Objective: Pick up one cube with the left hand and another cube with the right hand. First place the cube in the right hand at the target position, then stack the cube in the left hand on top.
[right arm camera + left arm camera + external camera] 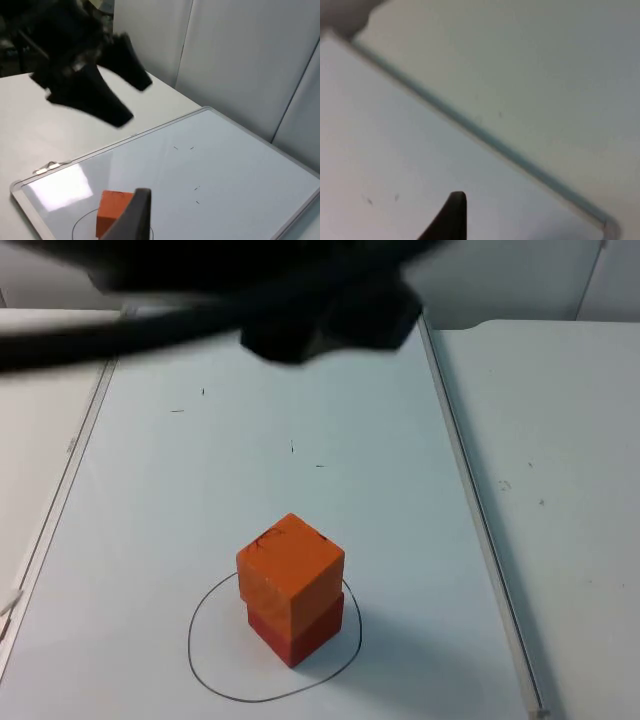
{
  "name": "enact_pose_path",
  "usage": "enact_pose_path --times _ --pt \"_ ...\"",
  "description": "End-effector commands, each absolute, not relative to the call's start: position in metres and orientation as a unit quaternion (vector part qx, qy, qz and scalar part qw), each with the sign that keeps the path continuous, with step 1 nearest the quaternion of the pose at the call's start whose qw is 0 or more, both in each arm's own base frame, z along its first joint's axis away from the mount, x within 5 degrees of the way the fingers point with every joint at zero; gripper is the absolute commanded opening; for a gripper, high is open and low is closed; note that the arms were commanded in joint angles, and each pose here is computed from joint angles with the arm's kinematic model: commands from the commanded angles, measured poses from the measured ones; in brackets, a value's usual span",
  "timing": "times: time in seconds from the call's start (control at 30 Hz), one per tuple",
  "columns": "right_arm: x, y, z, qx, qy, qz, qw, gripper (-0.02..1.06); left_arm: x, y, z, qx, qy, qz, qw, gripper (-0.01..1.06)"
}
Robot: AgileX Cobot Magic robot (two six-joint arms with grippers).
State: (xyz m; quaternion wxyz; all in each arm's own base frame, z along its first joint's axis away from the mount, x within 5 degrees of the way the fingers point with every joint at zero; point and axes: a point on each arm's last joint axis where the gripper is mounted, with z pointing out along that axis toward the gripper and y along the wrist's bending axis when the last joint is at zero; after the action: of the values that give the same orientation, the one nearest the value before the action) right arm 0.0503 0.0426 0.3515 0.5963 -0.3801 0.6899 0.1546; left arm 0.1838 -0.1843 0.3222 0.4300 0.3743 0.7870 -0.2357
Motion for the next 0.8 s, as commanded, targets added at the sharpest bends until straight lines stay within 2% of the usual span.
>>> enact_pose_path --times 0.0,0.03,0.13,0.23,0.27,0.33,0.43,0.6,0.77 --pt "0.05 0.043 0.351 -0.381 0.69 0.157 0.595 0.96 0.17 -0.174 0.348 0.39 0.765 -0.236 0.455 1.02" --pt "0.05 0.043 0.351 -0.381 0.69 0.157 0.595 0.96 0.156 -0.161 0.37 0.402 0.743 -0.232 0.482 1.02" --pt "0.05 0.043 0.351 -0.381 0.69 0.157 0.595 0.96 0.137 -0.143 0.388 0.413 0.721 -0.219 0.511 1.02" --pt "0.05 0.043 0.351 -0.381 0.69 0.157 0.595 0.96 0.119 -0.123 0.398 0.416 0.718 -0.2 0.521 1.02" --pt "0.05 0.043 0.351 -0.381 0.69 0.157 0.595 0.96 0.112 -0.114 0.399 0.415 0.728 -0.184 0.513 1.02" --pt "0.05 0.043 0.35 -0.381 0.692 0.156 0.593 0.96 0.094 -0.087 0.395 0.391 0.761 -0.149 0.495 1.02" --pt "0.05 0.043 0.35 -0.381 0.692 0.156 0.593 0.96 0.081 -0.07 0.387 0.372 0.781 -0.132 0.485 1.02" --pt "0.05 0.043 0.35 -0.381 0.692 0.156 0.593 0.96 0.046 -0.04 0.362 0.338 0.784 -0.157 0.497 1.02" --pt "0.05 0.042 0.35 -0.382 0.691 0.154 0.594 0.96 0.022 -0.016 0.331 0.317 0.797 -0.154 0.49 1.02"
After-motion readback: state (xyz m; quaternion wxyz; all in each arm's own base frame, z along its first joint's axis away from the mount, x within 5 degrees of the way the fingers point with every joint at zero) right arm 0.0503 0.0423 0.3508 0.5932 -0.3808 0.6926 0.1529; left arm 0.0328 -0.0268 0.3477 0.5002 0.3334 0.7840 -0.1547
